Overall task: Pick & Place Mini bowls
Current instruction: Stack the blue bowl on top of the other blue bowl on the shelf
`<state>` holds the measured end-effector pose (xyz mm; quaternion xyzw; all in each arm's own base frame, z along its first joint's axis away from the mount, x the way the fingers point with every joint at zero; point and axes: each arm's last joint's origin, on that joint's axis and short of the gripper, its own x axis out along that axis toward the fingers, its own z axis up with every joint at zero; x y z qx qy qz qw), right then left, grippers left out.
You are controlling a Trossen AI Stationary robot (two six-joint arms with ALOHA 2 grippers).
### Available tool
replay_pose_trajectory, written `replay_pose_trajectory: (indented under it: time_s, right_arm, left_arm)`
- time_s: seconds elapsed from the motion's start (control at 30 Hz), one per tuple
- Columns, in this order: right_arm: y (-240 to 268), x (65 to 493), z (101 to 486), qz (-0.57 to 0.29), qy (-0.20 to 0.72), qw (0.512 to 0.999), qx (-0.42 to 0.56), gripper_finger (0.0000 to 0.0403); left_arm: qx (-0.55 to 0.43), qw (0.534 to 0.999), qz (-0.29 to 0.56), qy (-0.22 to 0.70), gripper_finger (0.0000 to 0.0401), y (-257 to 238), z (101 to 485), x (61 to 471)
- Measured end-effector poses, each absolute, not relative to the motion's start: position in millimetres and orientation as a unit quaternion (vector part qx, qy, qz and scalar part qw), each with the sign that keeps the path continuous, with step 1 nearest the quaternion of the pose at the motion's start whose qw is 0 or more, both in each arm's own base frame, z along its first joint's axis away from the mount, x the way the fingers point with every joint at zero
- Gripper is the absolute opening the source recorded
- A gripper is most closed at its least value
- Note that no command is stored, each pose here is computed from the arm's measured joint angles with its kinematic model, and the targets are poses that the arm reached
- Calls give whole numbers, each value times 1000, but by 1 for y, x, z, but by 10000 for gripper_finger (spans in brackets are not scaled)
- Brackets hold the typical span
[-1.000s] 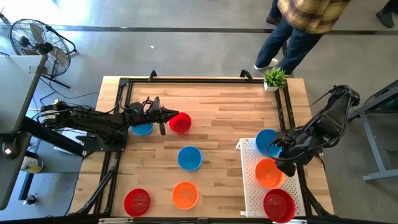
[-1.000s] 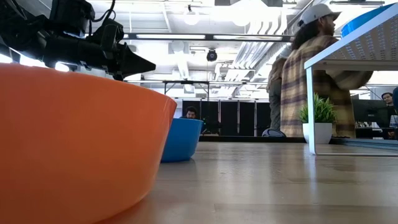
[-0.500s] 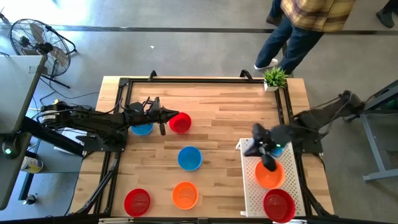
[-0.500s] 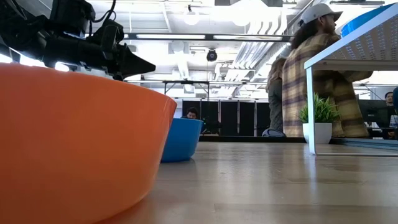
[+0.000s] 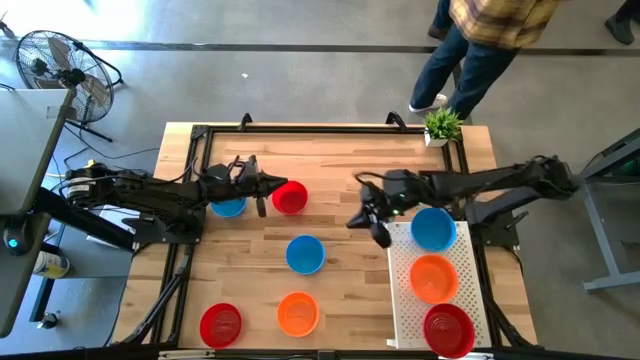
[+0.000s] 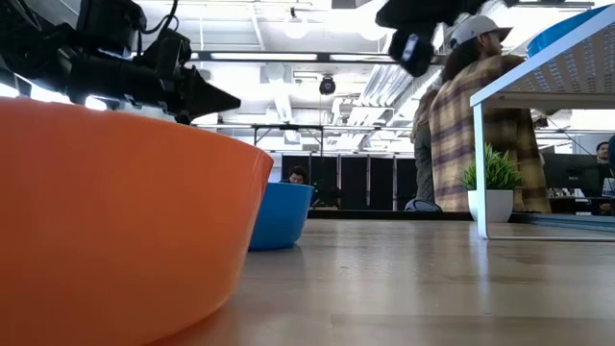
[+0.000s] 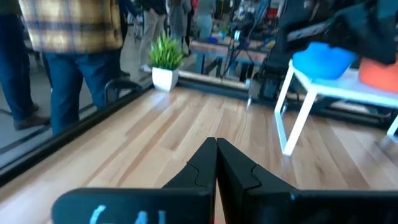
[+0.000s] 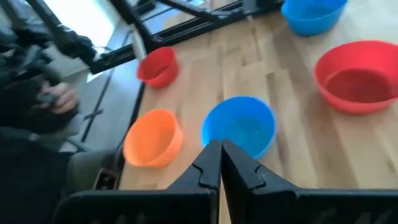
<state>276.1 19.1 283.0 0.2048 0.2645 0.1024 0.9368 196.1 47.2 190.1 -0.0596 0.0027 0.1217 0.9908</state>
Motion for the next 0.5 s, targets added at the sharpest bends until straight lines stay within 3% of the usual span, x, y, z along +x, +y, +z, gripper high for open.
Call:
replay_pose_trajectory:
  time_s: [0.2,0.5]
  right_arm:
    - [7,316,275,43,323,918,226,21]
    - [6,378,233,-7,410,878,246,101]
  left_arm:
    - [-52,991,118,-19,0,46,189,192]
    - [-39,988,148,-32,0,45,177,180]
